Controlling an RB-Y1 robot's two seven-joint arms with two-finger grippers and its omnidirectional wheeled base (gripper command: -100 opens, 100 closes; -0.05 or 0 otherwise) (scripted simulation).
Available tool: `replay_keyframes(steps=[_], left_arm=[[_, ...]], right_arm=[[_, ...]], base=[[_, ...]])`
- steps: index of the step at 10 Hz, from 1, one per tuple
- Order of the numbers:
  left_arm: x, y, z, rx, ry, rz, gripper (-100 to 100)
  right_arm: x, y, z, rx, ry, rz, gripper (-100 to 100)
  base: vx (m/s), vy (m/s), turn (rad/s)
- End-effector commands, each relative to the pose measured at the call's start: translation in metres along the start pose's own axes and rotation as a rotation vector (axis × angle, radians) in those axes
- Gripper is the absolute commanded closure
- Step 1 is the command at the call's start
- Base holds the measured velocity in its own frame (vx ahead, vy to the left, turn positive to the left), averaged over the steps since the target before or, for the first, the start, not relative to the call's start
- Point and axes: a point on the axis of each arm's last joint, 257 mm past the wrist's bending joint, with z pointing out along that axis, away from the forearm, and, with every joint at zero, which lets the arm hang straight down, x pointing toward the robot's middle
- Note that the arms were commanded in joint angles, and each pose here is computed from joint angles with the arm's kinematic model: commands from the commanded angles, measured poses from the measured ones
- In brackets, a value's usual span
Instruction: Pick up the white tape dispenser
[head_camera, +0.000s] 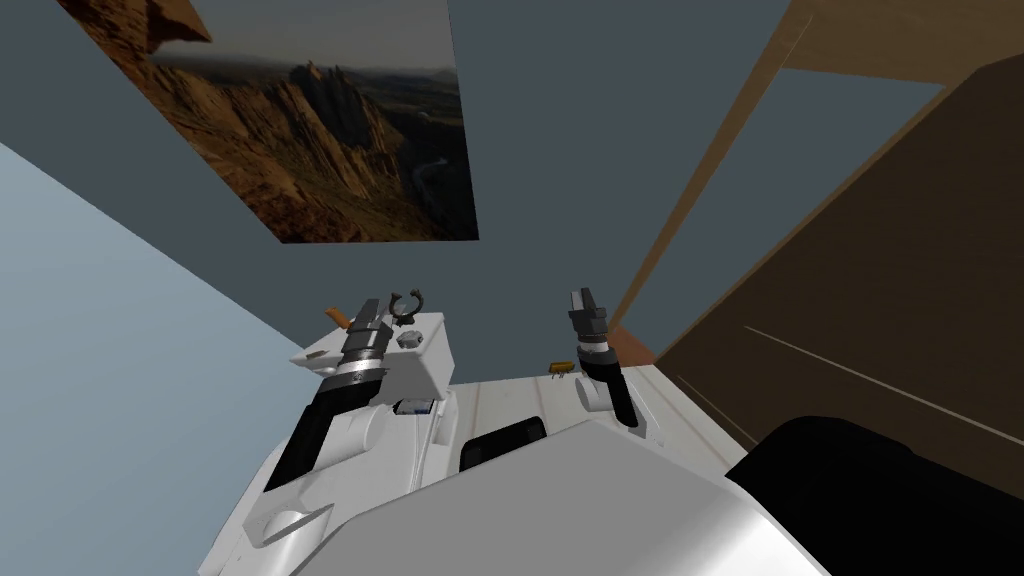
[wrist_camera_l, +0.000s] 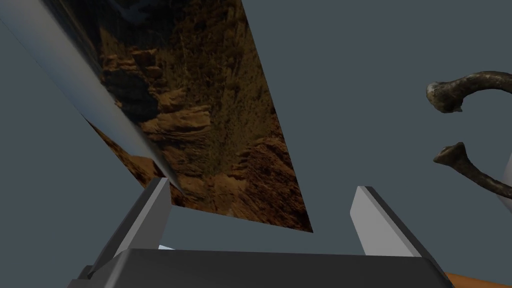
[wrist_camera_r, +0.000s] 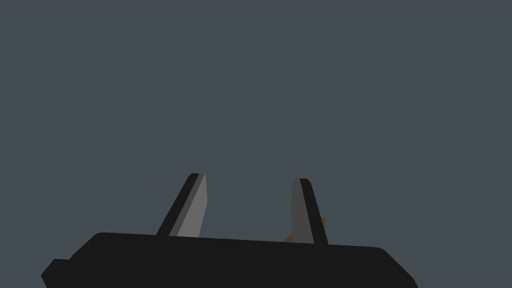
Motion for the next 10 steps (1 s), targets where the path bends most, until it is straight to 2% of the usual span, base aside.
replay_keyframes(steps=[1,2,3,4,5,8,9,10], left_arm=[[0.000,0.003,0.014,-0.014,0.012,0.032,-100],[0.001,0.006,0.015,-0.031,0.014,0.032,-100],[0.000,0.009,0.027,-0.042,0.020,0.060,-100],[0.001,0.011,0.029,-0.055,0.023,0.058,-100],[-0.001,0.016,0.039,-0.071,0.027,0.086,-100],[-0.001,0.020,0.058,-0.103,0.034,0.107,-100],[-0.001,0.022,0.058,-0.110,0.036,0.107,-100],[-0.003,0.026,0.070,-0.129,0.036,0.130,-100]], right_arm=[[0.000,0.000,0.000,0.000,0.000,0.000,0],[0.000,0.000,0.000,0.000,0.000,0.000,0],[0.000,0.000,0.000,0.000,0.000,0.000,0],[0.000,0.000,0.000,0.000,0.000,0.000,0],[0.000,0.000,0.000,0.000,0.000,0.000,0],[0.000,0.000,0.000,0.000,0.000,0.000,0],[0.000,0.000,0.000,0.000,0.000,0.000,0],[0.000,0.000,0.000,0.000,0.000,0.000,0]], base=[[-0.031,0.039,0.095],[-0.027,0.028,0.043],[-0.041,0.041,0.070],[-0.031,0.039,0.055],[-0.028,0.045,0.114],[-0.026,0.039,0.054],[-0.015,0.016,-0.007],[-0.026,0.029,0.082]])
